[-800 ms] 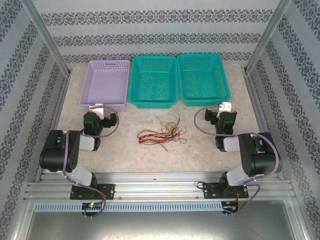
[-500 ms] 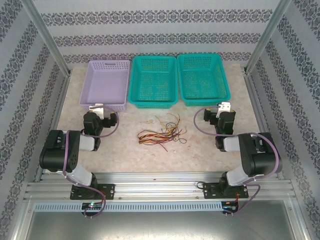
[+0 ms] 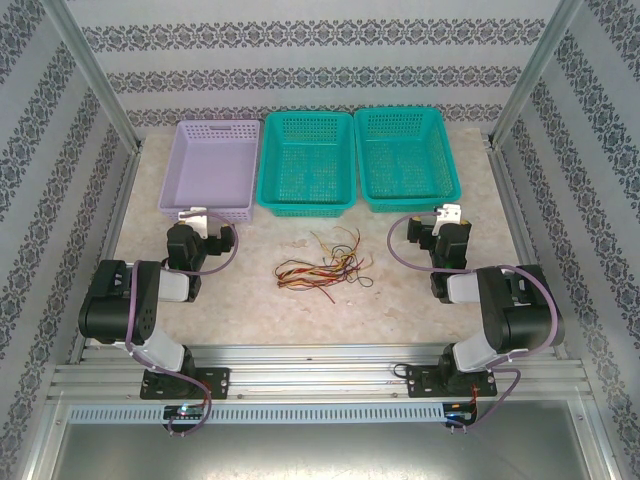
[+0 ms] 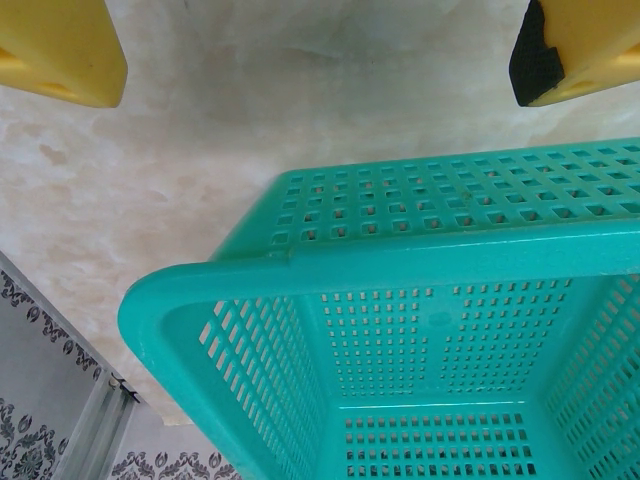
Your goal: Untangle the cables
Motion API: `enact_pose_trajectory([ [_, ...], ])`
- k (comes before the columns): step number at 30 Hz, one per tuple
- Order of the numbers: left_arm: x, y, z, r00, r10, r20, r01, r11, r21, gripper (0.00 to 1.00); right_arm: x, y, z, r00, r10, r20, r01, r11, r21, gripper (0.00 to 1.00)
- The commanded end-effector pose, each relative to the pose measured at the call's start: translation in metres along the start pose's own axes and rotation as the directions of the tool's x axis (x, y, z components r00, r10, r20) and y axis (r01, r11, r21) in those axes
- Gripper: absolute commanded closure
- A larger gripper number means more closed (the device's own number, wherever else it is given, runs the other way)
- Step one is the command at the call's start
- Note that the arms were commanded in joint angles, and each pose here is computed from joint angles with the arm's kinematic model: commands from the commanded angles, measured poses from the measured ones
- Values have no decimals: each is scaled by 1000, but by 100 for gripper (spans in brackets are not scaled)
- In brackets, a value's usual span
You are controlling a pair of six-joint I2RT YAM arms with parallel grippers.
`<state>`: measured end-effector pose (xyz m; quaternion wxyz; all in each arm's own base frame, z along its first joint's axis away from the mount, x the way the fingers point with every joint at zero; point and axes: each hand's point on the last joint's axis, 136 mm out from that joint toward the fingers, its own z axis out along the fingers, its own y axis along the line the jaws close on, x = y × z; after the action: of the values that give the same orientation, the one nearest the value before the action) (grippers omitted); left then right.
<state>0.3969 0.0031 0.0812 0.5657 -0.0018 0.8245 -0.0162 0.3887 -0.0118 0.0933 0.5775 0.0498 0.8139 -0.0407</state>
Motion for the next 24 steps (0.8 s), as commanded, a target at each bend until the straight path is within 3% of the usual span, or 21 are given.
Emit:
enact_pose_trajectory([
  [1, -6, -1, 1, 1000, 12, 13, -12, 1000, 7, 0, -15, 2, 1, 999, -1, 38, 2, 1000, -18, 2],
  [18, -6, -1, 1, 1000, 12, 13, -12, 1000, 7, 0, -20, 2, 1, 998, 2, 56, -1, 1000, -17, 2],
  [24, -6, -1, 1, 1000, 12, 13, -12, 1000, 9, 0, -44, 0, -40, 995, 8, 102, -6, 1000, -23, 2],
])
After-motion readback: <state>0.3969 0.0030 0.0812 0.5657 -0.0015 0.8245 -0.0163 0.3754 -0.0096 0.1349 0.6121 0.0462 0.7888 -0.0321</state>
